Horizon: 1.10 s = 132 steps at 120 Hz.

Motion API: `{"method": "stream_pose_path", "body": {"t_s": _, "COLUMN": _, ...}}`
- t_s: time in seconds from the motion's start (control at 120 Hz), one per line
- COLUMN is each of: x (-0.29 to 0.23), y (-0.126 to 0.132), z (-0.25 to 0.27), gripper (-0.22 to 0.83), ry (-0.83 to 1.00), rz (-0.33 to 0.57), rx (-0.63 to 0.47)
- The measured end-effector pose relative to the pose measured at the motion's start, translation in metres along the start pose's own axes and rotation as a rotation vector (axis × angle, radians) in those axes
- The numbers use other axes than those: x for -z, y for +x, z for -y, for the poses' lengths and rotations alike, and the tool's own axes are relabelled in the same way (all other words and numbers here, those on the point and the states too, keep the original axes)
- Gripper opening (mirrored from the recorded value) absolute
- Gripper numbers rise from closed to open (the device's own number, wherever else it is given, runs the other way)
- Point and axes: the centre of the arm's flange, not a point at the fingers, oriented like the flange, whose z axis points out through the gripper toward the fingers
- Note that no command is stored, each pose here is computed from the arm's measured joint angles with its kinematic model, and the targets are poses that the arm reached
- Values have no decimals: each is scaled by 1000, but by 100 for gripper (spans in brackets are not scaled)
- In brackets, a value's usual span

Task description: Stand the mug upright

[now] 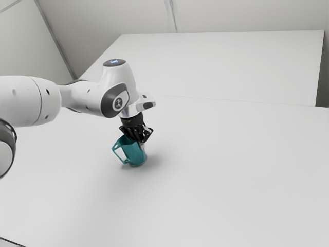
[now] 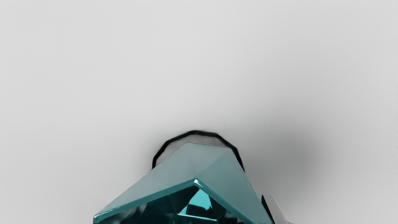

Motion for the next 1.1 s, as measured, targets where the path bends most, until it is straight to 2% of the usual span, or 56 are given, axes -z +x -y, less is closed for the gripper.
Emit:
{"method": "stream_pose_path", "body": {"t_s": 0.192, "x": 3, "y": 0, "z": -4, "gripper": 28, "ry": -9, "rz": -16, "rx": -11}}
{"method": "stream_pose_path", "body": {"t_s": 0.275, "x": 7, "y": 0, "z": -4, "gripper": 39, "ry": -10, "rz": -24, "rx": -16}}
{"method": "stream_pose_path", "body": {"t_s": 0.375, "x": 17, "y": -1, "z": -3, "gripper": 47, "ry": -10, "rz": -39, "rx": -22}}
{"method": "stream_pose_path", "body": {"t_s": 0.575, "x": 51, "y": -5, "z": 6, "gripper": 56, "ry": -8, "rz": -79, "rx": -21}}
{"method": "stream_pose_path", "body": {"t_s": 0.892, "x": 159, "y": 7, "z": 23, "gripper": 60, "ry": 67, "rz": -158, "rx": -31}}
{"method": "stream_pose_path", "body": {"t_s": 1.1, "x": 218, "y": -15, "z": 53, "gripper": 61, "ry": 133, "rz": -144, "rx": 4}}
